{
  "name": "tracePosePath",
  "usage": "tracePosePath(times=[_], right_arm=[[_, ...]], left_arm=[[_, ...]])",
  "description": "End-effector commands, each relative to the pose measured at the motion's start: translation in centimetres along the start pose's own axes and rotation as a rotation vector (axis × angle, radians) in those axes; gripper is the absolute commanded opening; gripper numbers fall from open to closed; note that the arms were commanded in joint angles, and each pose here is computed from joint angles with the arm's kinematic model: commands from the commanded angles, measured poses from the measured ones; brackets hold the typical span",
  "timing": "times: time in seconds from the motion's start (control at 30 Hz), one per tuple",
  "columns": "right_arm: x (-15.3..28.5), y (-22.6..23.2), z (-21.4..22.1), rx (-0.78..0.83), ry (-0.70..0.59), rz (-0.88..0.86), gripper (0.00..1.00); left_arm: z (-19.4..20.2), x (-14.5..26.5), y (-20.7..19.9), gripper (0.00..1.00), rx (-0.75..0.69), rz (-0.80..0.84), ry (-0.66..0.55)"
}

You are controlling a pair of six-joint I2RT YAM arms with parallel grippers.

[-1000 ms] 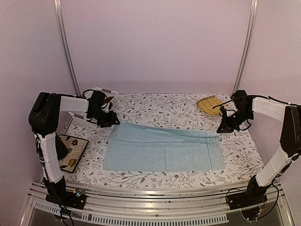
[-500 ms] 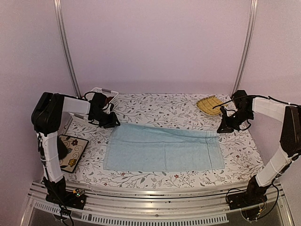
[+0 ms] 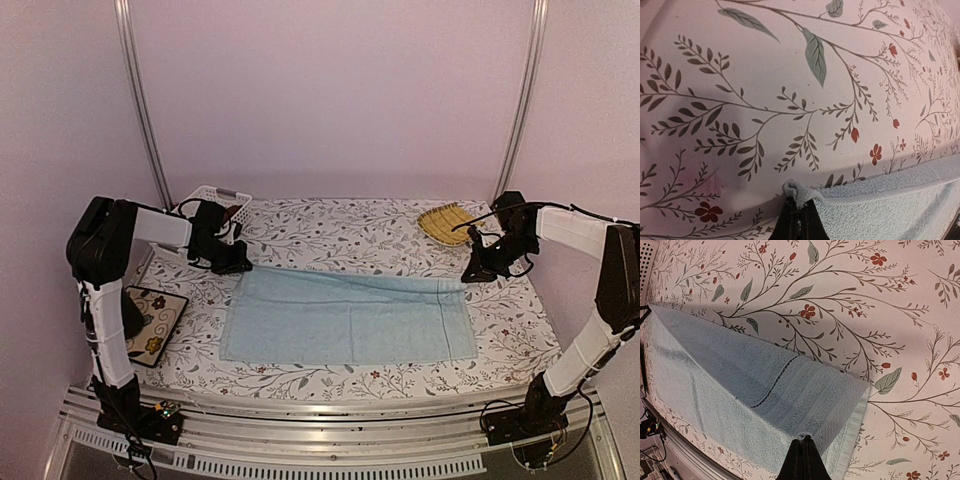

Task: Roll the towels
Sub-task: Pick up the towel from the center of the board.

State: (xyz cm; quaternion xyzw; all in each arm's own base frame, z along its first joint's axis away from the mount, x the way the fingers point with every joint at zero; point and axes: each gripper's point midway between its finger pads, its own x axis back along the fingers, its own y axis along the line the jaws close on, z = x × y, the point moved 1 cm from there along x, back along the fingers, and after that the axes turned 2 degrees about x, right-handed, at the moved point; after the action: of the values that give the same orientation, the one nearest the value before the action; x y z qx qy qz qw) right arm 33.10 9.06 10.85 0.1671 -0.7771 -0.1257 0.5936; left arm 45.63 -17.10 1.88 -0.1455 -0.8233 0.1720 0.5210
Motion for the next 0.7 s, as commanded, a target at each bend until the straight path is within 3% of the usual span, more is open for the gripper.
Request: tracePosePath(times=[0.0,0.27,0.67], right_arm=[[0.5,0.4,-0.5,0.028,-0.017,-0.003,0.02],[1.8,2.0,0.6,0.021,-0.033,-0.071,0.02],[2.7,2.5,3.7,-0.014,0.018,-0.062,0.02]], left_arm=[[1.4,0.1,0.7,0.0,0.009,-0.025,0.027],[-1.2,6.7,-2.9,0.0,-0.072,0.045,-0.138],[5.2,10.0,-5.4,0.0,-0.204,0.098,-0.139]])
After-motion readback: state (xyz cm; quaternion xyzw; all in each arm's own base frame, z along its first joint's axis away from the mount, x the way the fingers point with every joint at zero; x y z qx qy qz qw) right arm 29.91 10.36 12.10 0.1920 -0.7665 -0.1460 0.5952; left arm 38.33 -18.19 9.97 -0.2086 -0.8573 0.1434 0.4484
